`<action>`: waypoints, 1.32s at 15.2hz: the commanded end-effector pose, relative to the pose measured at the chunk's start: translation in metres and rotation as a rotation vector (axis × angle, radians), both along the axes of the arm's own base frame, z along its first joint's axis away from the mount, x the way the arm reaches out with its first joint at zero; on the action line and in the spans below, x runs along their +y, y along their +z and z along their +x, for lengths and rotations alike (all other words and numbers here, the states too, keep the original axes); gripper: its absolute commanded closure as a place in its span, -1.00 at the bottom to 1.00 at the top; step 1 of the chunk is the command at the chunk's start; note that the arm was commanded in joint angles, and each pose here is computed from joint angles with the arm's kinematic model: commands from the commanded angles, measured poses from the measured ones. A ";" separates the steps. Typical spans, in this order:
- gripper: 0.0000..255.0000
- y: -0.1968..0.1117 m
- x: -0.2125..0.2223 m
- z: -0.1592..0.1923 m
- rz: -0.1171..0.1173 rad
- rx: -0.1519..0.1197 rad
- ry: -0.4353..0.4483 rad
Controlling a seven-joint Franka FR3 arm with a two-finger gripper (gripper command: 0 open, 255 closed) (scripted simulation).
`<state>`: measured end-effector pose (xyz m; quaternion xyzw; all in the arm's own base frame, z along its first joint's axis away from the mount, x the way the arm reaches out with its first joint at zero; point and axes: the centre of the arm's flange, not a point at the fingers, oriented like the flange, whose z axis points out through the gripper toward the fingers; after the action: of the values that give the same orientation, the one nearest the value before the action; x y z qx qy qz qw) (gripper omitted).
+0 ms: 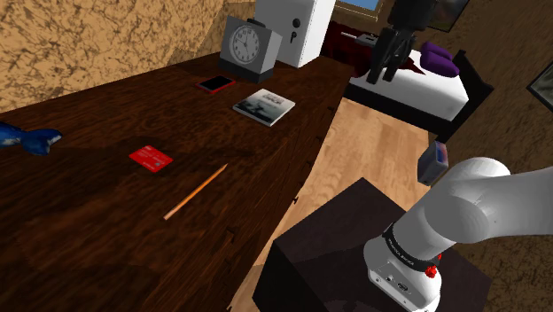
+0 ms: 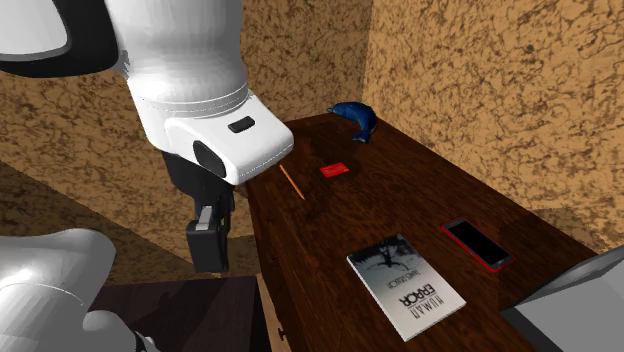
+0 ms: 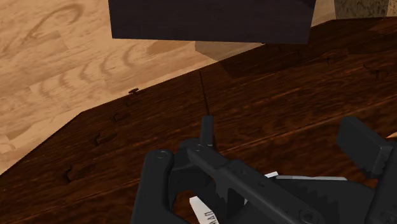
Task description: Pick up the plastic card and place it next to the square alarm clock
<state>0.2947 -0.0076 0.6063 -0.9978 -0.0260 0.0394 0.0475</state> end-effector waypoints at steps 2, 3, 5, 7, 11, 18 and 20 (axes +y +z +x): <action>-1.00 -0.006 0.010 0.003 0.001 -0.016 0.007; -1.00 -0.013 0.020 0.006 0.002 -0.032 0.014; -1.00 -0.025 0.040 0.013 0.005 -0.063 0.029; -1.00 -0.038 0.060 0.019 0.007 -0.095 0.043; -1.00 -0.061 0.101 0.033 0.011 -0.159 0.072; -1.00 -0.100 0.173 0.057 0.019 -0.270 0.122; -1.00 -0.111 0.194 0.064 0.022 -0.301 0.136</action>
<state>0.3531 0.1742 0.5006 -0.9891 -0.0971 -0.0985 0.0498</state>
